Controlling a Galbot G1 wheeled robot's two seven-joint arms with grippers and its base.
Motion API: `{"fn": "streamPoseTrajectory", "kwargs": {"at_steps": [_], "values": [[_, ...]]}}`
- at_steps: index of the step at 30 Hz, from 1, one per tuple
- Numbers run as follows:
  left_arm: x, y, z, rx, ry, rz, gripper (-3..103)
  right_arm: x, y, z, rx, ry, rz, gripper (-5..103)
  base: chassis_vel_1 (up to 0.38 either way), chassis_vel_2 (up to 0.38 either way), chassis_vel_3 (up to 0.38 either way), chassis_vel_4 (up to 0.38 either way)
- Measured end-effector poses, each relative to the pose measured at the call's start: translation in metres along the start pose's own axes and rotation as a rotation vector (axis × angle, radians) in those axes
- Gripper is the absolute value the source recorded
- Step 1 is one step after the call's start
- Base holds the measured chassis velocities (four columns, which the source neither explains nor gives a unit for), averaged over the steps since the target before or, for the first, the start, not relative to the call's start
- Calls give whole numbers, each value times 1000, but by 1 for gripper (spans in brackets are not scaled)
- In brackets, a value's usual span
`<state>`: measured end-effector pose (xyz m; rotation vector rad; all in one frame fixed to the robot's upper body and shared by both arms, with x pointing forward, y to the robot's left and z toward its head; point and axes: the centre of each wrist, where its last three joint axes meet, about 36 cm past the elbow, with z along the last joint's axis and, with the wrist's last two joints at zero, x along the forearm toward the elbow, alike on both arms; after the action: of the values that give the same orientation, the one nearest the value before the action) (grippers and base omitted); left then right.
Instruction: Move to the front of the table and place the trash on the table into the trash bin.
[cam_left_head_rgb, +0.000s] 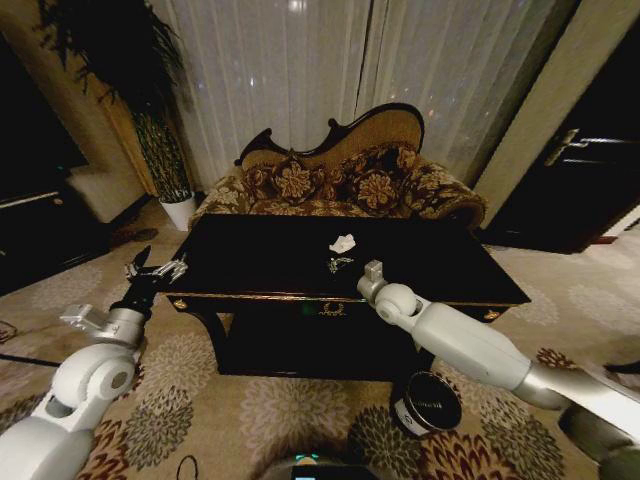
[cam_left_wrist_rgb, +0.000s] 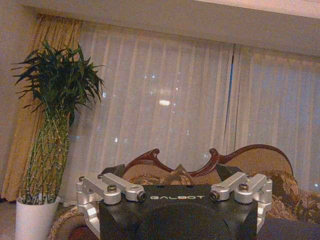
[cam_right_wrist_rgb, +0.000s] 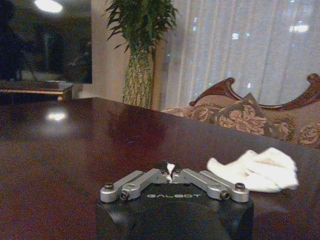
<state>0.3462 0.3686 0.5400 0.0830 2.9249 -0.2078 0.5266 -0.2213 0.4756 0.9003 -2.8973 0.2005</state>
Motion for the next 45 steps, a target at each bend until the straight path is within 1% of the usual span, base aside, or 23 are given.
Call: {"fn": "streamPoseTrajectory", "kwargs": {"at_steps": [1, 2, 5, 6, 8, 9, 10, 13, 14, 17, 23, 24, 27, 29, 31, 34, 35, 39, 40, 44, 45], "values": [[0, 0, 0, 0, 0, 0, 100, 11, -1, 2, -22, -1, 19, 0, 0, 0, 0, 0], [0, 0, 0, 0, 0, 0, 100, 18, -3, 2, -29, -3, 30, 0, 0, 0, 0, 0], [0, 0, 0, 0, 0, 1, 100, 59, -21, 4, -28, 5, 104, 0, 0, 0, 0, 0], [0, 0, 0, 0, 0, 1, 100, 59, -21, 4, -28, 5, 104, 0, 0, 0, 0, 0], [0, 0, 0, 0, 0, 0, 100, 88, -33, 2, -14, 5, 151, 0, 0, 0, 0, 0], [0, 0, 0, 0, 0, 0, 100, 88, -33, 2, -14, 5, 151, 0, 0, 0, 0, 0], [0, 0, 0, 0, 0, 0, 100, 112, -40, 3, -1, 12, 178, 0, 0, 0, 0, 0], [0, 0, 0, 0, 0, 0, 100, 151, -49, -4, 36, -4, 217, 0, 0, 0, 0, 0], [0, 0, 0, 0, 0, 0, 100, 151, -49, -4, 36, -4, 217, 0, 0, 0, 0, 0], [0, 0, 0, 0, 0, 0, 100, 171, -46, -5, 40, -22, 243, 0, 0, 0, 0, 0], [0, 0, 0, 0, 0, 0, 100, 200, -29, 17, 15, -24, 294, 0, 0, 0, 0, 0], [0, 0, 0, 0, 0, 0, 100, 200, -29, 17, 15, -24, 294, 0, 0, 0, 0, 0], [0, 0, 0, 0, 0, 0, 100, 221, -28, 28, -3, -50, 346, 0, 0, 0, 0, 0], [0, 0, 0, 0, 0, 0, 100, 227, -29, 32, -1, -53, 359, 0, 0, 0, 0, 0], [0, 0, 0, 0, 0, 0, 100, 244, -28, 43, 3, -53, 385, 0, 0, 0, 0, 0], [0, 0, 0, 0, 0, 0, 100, 274, -23, 69, -16, -37, 448, 0, 0, 0, 0, 0], [0, 0, 0, 0, 0, 0, 100, 274, -23, 69, -16, -37, 448, 0, 0, 0, 0, 0], [0, 0, 0, 0, 0, 0, 100, 302, -20, 108, -37, 4, 520, 0, 0, 0, 0, 0], [0, 0, 0, 0, 0, 0, 100, 302, -20, 108, -37, 4, 520, 0, 0, 0, 0, 0], [0, 0, 0, 0, 0, 0, 100, 317, -16, 145, -52, 46, 561, 0, 0, 0, 0, 0], [0, 0, 0, 0, 0, 0, 100, 317, -16, 145, -52, 46, 561, 0, 0, 0, 0, 0]]}}
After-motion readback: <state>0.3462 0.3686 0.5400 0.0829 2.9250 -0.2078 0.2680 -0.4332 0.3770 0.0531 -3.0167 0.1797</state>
